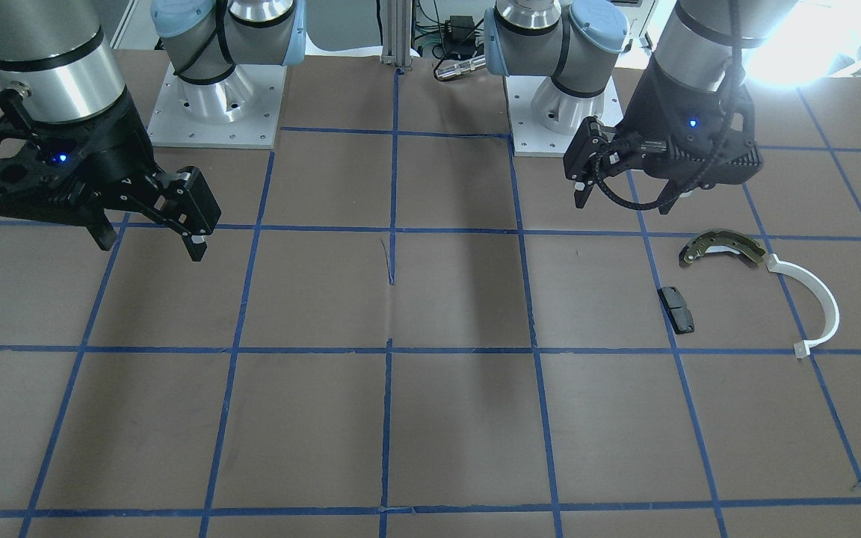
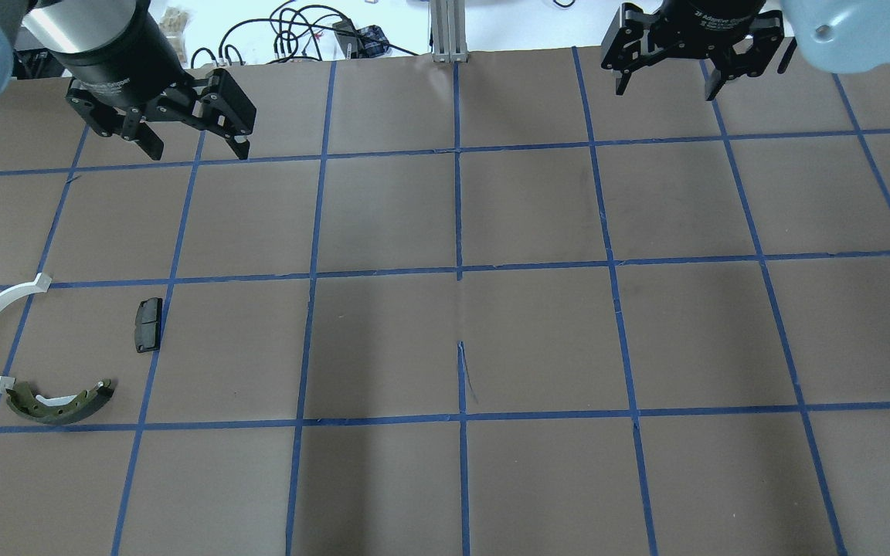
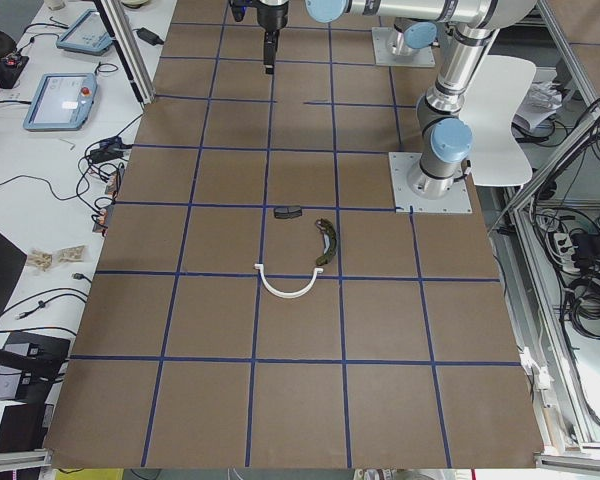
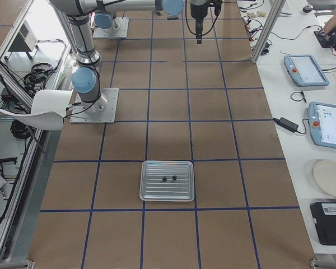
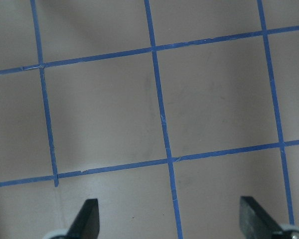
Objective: Place bearing gear from tray to pile
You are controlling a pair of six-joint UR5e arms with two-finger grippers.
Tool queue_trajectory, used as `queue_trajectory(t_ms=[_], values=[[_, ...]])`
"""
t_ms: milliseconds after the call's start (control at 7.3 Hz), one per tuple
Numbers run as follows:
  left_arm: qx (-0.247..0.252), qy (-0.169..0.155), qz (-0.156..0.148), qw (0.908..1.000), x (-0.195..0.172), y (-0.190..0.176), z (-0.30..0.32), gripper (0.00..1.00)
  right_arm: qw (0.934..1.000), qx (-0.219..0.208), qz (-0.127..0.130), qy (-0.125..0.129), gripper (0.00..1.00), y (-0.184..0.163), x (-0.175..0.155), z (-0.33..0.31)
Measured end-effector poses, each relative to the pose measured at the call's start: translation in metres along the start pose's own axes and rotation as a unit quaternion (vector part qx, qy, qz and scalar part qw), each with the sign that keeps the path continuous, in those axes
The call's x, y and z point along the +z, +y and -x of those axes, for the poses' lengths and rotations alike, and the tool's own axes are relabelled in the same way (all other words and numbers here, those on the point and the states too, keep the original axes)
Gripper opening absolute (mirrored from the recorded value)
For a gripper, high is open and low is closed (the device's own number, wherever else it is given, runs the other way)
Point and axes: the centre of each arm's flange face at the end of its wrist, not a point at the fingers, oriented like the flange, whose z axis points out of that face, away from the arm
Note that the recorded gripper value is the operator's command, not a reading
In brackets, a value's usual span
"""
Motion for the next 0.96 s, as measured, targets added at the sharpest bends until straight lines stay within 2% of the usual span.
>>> queue_trajectory(t_ms=[958], values=[[0.000,0.000,0.001,1.0000,0.0002,0.0003,-0.0001,1.00,0.9998,-0.016,-0.002,0.007,1.00,-0.0032,-0.0014,-0.0080]])
